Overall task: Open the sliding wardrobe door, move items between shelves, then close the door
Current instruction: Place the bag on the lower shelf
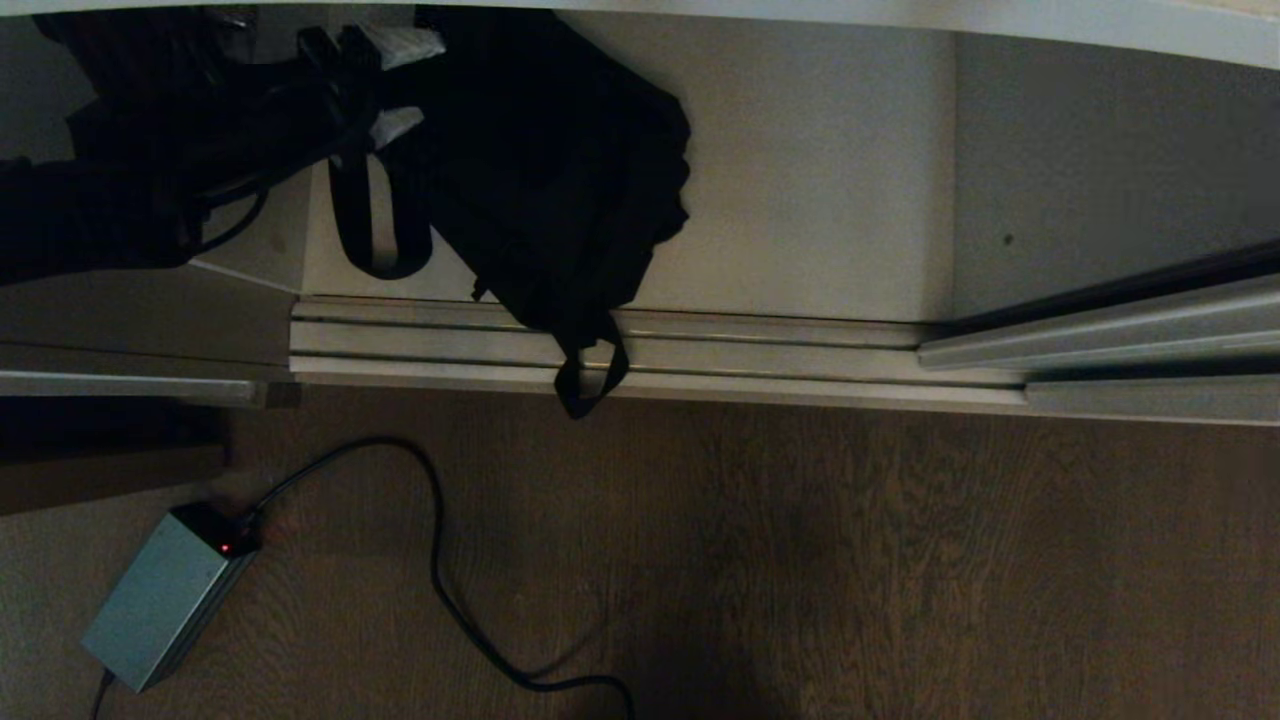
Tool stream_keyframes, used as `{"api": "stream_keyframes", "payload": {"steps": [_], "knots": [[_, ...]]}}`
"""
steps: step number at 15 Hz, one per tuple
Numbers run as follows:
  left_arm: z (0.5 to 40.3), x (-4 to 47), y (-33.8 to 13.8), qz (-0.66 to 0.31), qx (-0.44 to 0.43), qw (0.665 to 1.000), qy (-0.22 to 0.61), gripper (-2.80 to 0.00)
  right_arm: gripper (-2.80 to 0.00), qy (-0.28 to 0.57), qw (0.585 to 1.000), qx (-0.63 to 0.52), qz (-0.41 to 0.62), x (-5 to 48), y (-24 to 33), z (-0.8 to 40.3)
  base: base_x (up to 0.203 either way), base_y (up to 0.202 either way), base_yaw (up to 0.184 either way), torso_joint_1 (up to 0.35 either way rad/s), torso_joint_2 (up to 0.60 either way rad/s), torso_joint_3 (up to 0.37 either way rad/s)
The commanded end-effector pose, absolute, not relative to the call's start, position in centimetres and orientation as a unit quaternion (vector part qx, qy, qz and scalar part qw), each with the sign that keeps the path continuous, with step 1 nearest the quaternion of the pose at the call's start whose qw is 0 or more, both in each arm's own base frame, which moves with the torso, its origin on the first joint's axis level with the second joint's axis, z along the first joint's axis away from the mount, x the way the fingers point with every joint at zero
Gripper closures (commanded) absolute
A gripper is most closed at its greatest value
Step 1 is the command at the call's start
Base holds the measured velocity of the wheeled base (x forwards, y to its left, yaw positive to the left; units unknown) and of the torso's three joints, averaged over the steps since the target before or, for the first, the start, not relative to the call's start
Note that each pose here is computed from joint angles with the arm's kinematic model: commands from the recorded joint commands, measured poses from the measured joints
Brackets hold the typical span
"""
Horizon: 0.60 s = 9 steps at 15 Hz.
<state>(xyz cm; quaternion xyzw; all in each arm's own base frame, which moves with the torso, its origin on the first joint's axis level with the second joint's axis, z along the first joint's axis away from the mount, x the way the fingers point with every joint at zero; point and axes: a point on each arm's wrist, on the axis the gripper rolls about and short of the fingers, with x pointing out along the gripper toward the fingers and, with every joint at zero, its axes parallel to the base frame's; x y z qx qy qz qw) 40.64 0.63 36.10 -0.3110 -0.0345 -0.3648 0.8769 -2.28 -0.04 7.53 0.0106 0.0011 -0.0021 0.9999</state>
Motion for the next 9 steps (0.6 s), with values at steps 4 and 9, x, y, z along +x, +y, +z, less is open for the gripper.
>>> {"api": "stream_keyframes", "payload": {"steps": [4,9], "knots": [[33.9,41.8,-0.1,-0.349,-0.342,0.872,0.037,0.00,0.00,-0.001,1.000,0.011,-0.002,-2.3,0.0,7.5,0.000,0.000,0.000,0.000,0.00,0.000],[30.6,41.1,-1.0,-0.314,-0.378,0.859,0.144,0.00,0.00,-0.001,1.000,0.011,-0.002,-2.3,0.0,7.5,0.000,0.000,0.000,0.000,0.00,0.000]]}}
